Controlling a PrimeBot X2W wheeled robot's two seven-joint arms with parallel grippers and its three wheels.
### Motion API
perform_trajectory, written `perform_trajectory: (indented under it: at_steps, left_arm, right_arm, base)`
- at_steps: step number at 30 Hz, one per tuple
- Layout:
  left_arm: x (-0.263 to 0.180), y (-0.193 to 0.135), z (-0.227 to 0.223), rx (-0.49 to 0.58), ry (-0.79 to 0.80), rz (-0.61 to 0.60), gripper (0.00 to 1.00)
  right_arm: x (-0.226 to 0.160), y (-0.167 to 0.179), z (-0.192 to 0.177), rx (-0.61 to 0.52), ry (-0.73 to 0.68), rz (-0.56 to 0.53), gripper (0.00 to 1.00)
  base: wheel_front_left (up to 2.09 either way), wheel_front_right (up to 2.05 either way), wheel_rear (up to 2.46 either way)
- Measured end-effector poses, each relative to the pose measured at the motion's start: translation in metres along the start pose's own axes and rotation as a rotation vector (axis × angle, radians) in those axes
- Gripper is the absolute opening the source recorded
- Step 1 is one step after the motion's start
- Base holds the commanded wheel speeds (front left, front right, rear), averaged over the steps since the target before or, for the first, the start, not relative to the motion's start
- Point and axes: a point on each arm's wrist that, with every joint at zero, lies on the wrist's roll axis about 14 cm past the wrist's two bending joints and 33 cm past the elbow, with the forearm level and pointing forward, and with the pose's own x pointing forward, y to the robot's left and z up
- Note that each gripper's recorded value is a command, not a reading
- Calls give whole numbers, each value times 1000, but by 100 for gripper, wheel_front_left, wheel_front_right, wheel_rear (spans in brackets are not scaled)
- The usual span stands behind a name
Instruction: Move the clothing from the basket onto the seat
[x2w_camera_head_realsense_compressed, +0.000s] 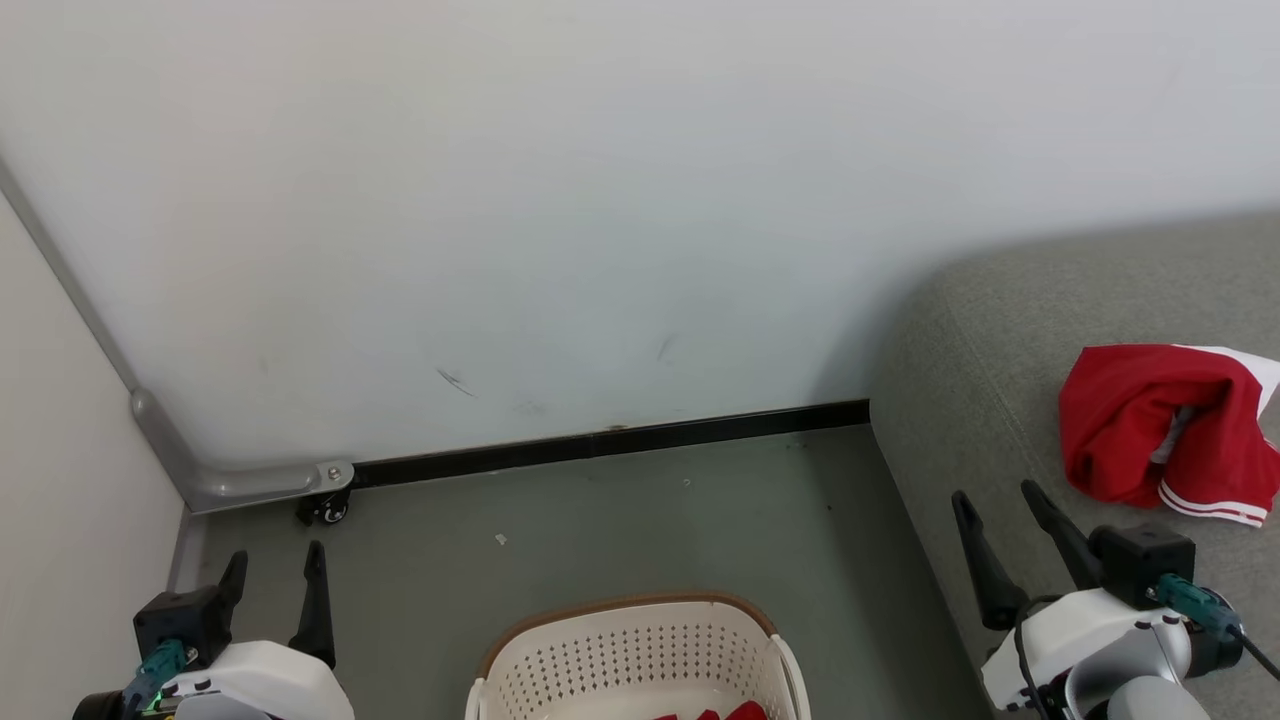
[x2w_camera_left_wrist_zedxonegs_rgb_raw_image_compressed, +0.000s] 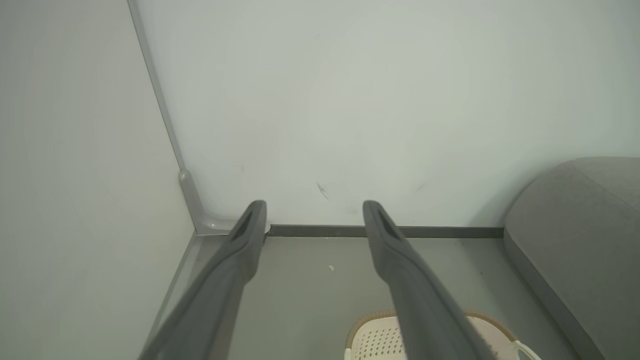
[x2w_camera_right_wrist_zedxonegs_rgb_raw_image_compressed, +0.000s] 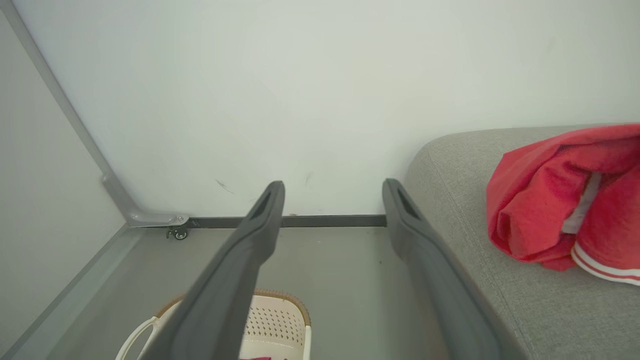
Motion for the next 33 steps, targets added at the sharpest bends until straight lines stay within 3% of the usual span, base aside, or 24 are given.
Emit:
perform_trajectory:
  at_steps: [33]
  left_arm:
    - [-11, 5, 6, -11, -30, 12, 100]
  right_arm:
    - [-7, 9, 0, 10, 11, 13, 100]
  base:
    - [0, 0, 0]
